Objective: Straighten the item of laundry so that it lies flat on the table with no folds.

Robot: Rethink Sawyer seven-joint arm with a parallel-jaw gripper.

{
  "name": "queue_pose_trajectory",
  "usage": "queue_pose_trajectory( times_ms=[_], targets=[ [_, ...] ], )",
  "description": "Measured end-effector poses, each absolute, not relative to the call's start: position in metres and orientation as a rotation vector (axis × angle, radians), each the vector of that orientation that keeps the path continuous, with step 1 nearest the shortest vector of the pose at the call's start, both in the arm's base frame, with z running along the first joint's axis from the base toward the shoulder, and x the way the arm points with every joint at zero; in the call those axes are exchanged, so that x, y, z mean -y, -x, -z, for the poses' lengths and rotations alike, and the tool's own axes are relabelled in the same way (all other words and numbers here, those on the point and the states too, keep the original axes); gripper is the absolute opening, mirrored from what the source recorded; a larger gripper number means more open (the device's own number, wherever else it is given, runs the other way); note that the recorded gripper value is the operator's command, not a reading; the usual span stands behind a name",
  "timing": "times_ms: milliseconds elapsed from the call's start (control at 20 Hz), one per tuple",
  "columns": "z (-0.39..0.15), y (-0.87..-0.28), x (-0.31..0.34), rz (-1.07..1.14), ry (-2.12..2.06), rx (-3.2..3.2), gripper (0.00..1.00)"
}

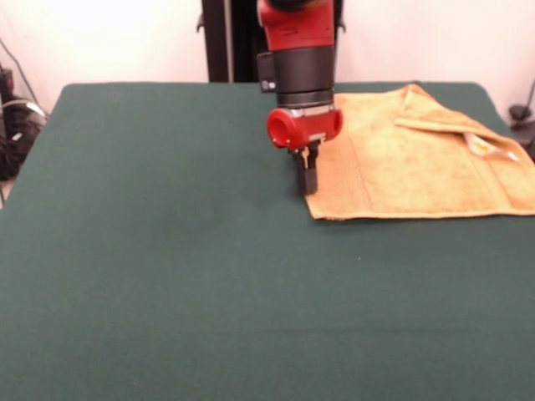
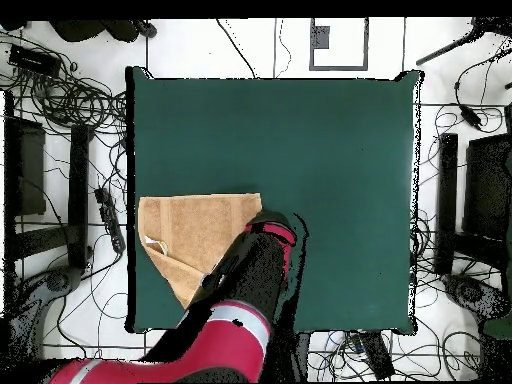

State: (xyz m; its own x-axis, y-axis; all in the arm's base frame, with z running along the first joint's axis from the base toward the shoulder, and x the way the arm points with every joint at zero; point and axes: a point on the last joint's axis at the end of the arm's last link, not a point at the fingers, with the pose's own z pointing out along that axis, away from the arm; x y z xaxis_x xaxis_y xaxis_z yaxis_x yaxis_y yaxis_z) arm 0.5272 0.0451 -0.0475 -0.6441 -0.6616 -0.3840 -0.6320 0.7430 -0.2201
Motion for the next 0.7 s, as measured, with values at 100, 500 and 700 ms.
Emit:
queue_pose_trajectory(
  times_ms=[100, 500, 700],
  targets=[
    [0.045, -0.530, -0.049, 0.086, 0.956, -2.496, 0.00],
    [0.030, -0.548, -0.073, 0.040, 0.837, -2.456, 0.00],
    [0.022, -0.554, -0.079, 0.011, 0.829, -2.428, 0.00]
  ],
)
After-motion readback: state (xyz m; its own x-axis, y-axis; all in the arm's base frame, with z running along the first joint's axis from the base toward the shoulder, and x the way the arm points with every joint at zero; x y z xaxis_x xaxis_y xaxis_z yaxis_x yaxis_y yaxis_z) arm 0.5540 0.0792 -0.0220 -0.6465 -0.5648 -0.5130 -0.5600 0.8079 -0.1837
